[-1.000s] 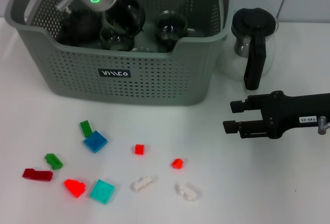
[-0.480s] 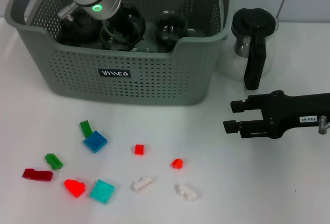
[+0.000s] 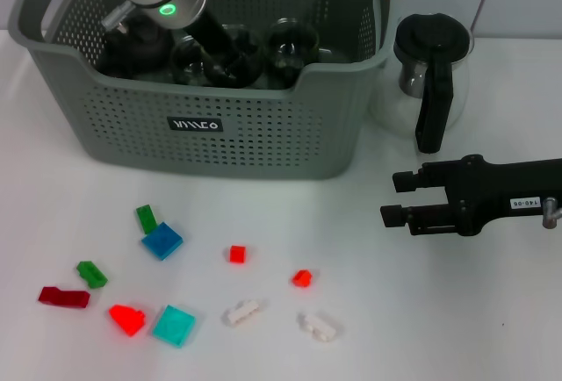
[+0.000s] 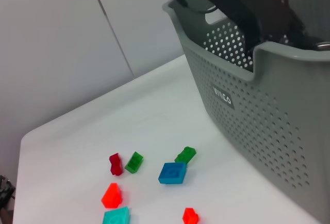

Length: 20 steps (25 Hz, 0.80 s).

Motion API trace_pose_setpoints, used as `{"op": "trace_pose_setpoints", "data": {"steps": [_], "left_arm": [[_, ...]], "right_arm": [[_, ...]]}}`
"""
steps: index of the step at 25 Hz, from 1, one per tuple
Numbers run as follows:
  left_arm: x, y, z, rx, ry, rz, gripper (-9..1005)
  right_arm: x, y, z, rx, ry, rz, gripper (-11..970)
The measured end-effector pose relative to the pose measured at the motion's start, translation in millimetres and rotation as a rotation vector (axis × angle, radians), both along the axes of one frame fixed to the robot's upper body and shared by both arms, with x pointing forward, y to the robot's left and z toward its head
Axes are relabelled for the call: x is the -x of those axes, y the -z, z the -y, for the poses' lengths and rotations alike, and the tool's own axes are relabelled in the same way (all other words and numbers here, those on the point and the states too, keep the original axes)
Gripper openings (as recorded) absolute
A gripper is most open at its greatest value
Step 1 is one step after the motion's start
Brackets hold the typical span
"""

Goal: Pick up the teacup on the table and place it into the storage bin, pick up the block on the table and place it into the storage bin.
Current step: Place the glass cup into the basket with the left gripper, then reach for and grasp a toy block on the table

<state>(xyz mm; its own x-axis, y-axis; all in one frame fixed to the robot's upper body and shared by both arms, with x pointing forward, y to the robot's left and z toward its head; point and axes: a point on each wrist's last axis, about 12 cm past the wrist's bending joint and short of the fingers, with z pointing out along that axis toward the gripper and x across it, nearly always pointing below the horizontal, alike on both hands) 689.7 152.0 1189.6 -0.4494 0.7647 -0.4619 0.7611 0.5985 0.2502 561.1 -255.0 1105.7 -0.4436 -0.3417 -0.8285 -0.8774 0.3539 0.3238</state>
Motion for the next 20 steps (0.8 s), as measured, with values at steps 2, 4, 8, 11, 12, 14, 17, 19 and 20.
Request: {"op": "trace_pose_setpoints", "data": {"steps": [2,4,8,11,12,14,17,19,20], "left_arm": [[0.1,-1.0,0,0.002,-0.001,-0.001,437],[0.4,-3.3,-1,0.007,-0.003,-0.001,450],[6.3,-14.4,-7,0.039,-0.017,0.004,475],[9.1,-20.3,-12,0.056,-0.03,0.01,493],[10.3,-22.8,-15,0.066,-0.037,0.009,500],[13.2,-30.0,-22,0.107,-0.056,0.009,505],[20.1,-43.8,-33,0.212,-0.063,0.017,503],[26.5,-53.5,-42,0.303,-0.058,0.021,502],[31.3,-60.2,-50,0.373,-0.05,0.023,502]], "right_arm": [[0.0,0.0,0,0.0,0.0,0.0,700],[0.0,-0.1,0,0.0,0.0,0.0,700],[-0.1,-0.3,0,0.0,0.0,0.001,699],[-0.1,-0.3,0,0.001,-0.001,0.002,699],[-0.1,-0.4,0,0.002,-0.002,0.002,699],[-0.2,-0.5,0,0.002,-0.003,0.002,699],[-0.5,-1.0,-1,0.003,-0.006,0.003,699],[-0.3,-1.1,-1,0.003,-0.01,0.002,699],[-0.1,-1.4,-1,0.002,-0.014,0.001,699]]}}
